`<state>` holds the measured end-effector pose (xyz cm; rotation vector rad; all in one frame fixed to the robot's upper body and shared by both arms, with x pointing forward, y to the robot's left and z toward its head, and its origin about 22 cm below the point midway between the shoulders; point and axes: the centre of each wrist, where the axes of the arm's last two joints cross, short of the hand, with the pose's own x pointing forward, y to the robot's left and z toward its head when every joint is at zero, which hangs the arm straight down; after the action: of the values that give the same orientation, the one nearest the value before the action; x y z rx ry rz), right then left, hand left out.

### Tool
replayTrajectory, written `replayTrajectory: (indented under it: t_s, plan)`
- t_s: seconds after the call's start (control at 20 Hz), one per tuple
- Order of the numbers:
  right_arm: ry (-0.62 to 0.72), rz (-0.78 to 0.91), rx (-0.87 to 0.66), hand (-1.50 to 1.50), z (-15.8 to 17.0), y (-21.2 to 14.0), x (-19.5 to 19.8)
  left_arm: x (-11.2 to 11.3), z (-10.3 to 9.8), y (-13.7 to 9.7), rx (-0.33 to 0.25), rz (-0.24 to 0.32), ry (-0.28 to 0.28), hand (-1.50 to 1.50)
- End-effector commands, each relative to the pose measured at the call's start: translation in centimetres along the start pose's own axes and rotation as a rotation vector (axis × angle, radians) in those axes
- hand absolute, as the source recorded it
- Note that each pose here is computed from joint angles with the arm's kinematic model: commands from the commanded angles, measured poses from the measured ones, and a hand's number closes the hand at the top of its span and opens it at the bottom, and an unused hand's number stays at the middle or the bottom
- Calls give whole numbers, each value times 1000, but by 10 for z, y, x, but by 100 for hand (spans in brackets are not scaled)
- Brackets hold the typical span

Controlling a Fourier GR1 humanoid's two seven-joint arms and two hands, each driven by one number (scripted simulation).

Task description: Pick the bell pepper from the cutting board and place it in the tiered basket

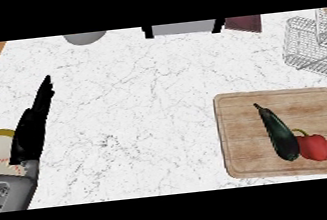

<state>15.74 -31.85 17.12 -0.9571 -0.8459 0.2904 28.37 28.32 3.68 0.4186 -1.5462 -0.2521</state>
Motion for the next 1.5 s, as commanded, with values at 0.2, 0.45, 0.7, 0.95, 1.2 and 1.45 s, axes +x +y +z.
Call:
replayTrajectory:
  t_s: [0.2,0.45,0.7,0.95,1.2,1.45]
  plan:
    - [145,61,49,-150,3,27,13,-6,0,-4,16,-4,3,0]
    - [148,87,52,-150,-1,44,19,-17,6,16,18,2,13,0]
    - [164,183,-6,-150,-21,53,13,3,5,14,11,8,28,0]
    - [136,218,-29,-150,-9,62,24,-17,3,27,33,12,3,0]
    - [145,222,-21,-150,-9,82,25,-11,6,7,27,5,11,0]
    - [185,214,-9,-150,-23,94,18,-11,7,22,14,-5,23,0]
